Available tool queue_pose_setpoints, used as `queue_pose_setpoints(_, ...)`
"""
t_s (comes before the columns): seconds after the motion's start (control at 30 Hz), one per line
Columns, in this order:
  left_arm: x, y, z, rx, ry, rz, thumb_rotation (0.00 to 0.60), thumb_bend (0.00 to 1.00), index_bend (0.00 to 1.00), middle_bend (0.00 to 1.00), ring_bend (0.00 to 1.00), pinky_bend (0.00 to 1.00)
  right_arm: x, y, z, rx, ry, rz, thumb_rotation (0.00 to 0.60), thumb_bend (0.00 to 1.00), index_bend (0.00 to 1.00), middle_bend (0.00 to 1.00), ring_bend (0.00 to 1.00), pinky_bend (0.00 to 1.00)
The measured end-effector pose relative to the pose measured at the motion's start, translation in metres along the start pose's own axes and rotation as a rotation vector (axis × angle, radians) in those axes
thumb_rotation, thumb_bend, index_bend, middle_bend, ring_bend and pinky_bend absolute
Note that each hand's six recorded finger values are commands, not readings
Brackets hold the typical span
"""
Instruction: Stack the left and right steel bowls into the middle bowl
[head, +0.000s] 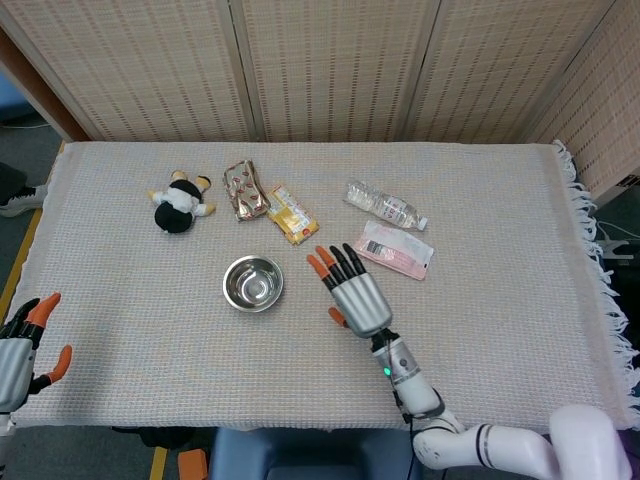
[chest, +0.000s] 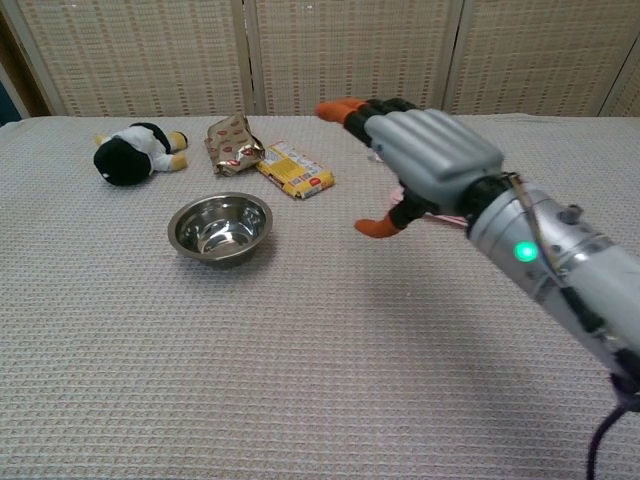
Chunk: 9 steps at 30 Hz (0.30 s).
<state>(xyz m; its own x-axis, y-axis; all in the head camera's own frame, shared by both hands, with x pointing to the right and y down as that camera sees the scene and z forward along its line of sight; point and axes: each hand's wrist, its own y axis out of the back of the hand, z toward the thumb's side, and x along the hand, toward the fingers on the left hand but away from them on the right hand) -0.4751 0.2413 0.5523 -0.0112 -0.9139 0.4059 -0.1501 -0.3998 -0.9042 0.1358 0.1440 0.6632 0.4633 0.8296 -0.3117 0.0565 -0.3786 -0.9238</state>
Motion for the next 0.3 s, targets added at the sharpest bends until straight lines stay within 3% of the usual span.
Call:
queue_pose_setpoints(0.07,-0.007,0.001,-0.004,0.014,0.031,-0.018,0.600,0.43,0.02,0.05,0.01,0.16,0.035,0.014,-0.041,0.053,-0.084,0.024,0.600,0.13,0.00,0.00,0.00,0.00)
queue_pose_setpoints(0.2,-0.018,0.002,-0.007,0.032,0.067,-0.018,0.600,0.40,0.00,0.01,0.00,0.16,0.142,0.036,-0.135,0.163,-0.370,0.105,0.600,0.13,0.00,0.00,0.00,0.00)
queue_pose_setpoints(0.3,-0.022,0.001,-0.008,0.036,0.078,-0.014,0.600,0.39,0.00,0.00,0.00,0.16,0.207,0.051,-0.173,0.194,-0.520,0.130,0.600,0.13,0.00,0.00,0.00,0.00)
